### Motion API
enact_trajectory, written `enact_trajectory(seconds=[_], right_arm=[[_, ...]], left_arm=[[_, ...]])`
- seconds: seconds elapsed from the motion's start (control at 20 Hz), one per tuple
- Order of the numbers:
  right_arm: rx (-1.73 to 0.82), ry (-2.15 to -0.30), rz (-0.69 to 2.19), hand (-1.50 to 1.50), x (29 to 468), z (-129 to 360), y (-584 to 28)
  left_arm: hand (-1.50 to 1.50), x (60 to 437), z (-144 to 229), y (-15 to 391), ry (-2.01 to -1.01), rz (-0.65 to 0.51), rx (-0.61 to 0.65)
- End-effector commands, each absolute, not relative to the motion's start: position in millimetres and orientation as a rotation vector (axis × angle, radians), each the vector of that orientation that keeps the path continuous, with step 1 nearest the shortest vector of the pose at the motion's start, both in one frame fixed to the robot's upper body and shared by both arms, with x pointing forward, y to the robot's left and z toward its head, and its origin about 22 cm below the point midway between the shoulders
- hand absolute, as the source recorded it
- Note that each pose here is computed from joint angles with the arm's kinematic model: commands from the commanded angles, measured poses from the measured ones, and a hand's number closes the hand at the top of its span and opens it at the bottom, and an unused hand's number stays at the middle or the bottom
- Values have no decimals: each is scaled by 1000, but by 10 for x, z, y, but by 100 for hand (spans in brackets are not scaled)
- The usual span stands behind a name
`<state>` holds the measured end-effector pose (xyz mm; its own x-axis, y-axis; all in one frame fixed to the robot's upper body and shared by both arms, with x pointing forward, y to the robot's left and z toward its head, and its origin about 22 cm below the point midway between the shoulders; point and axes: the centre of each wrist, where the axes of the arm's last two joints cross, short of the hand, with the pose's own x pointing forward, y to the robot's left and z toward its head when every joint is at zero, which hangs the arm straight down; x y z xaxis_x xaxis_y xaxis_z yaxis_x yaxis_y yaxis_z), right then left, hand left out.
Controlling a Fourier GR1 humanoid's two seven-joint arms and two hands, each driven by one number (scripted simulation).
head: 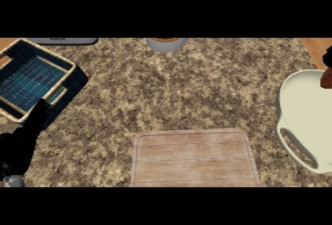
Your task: Pick the sweet potato from the cutting board and place it in the pot
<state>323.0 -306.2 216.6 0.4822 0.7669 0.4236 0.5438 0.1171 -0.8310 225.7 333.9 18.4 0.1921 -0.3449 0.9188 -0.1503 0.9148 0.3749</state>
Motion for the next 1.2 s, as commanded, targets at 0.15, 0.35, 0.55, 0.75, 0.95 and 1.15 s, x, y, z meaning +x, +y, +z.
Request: enact_trajectory(seconds=[0.15,0.35,0.55,0.75,0.95,1.15], right_arm=[[-1532,-1160,240,150,3508,1898,-3746],[-1512,-1128,277,150,3676,2016,-4103],[-1561,-1040,381,150,3683,1557,-4374],[-1445,-1064,265,150,3838,1373,-4390],[-1322,-1105,176,-150,3832,1432,-4541],[-1289,-1185,163,-150,3867,1327,-4545]], left_arm=[[0,2343,125,3212,-1385,-142,437],[0,2303,147,3221,-1401,-149,447],[0,2432,279,3237,-1391,-162,432],[0,2442,233,3129,-1410,-177,407],[0,2358,332,3305,-1399,-159,432],[0,2412,139,3129,-1411,-162,405]])
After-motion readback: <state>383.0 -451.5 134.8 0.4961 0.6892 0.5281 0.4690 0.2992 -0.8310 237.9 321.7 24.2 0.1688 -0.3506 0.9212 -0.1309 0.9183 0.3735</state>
